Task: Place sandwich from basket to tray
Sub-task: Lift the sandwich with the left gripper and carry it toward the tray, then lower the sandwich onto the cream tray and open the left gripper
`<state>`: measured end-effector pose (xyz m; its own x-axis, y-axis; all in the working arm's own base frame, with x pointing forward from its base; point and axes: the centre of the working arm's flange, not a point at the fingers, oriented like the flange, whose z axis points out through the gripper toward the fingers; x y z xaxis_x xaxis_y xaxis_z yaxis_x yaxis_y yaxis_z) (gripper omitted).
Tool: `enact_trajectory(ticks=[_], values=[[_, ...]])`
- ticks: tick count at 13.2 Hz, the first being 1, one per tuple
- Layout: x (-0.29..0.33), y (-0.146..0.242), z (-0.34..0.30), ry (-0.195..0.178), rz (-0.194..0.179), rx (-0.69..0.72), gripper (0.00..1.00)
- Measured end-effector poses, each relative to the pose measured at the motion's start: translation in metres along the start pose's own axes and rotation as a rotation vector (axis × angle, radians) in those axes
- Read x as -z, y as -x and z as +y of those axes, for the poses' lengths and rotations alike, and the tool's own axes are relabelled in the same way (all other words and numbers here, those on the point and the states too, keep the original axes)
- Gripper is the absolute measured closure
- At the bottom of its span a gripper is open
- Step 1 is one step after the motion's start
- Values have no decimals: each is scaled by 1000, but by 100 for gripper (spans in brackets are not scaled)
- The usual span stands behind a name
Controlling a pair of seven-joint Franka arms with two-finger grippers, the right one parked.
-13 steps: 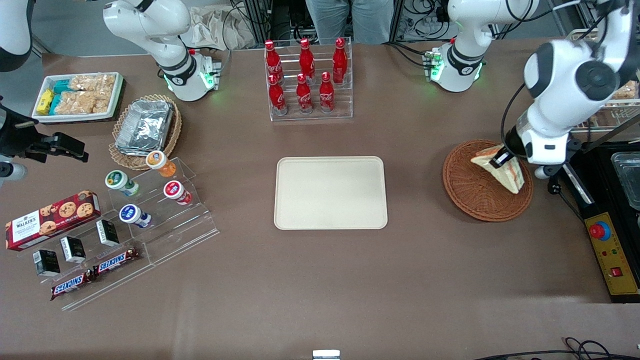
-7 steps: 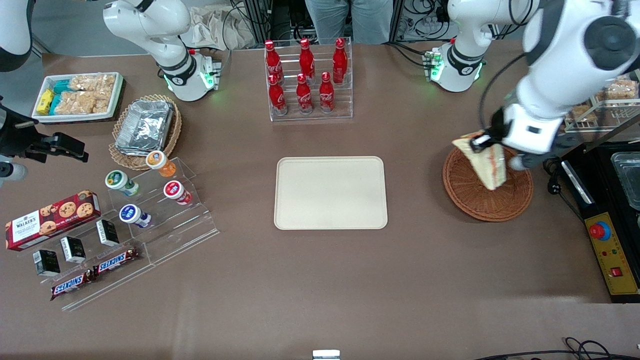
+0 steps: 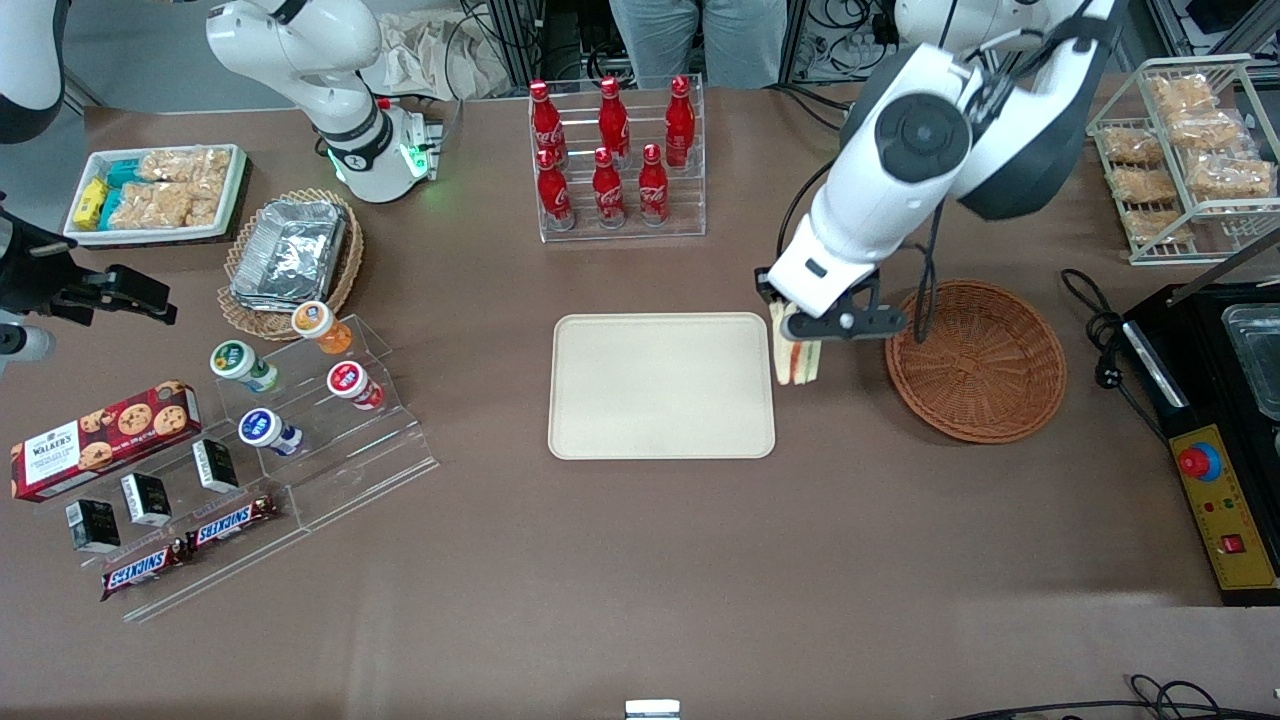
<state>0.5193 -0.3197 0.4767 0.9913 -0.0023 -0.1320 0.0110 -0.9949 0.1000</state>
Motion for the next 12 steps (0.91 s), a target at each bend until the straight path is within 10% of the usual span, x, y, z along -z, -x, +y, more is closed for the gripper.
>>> enact_trajectory(ticks=[6, 12], values=[[-158, -47, 35, -82, -36, -39, 75], [-249, -27, 34, -84, -11, -78, 75]])
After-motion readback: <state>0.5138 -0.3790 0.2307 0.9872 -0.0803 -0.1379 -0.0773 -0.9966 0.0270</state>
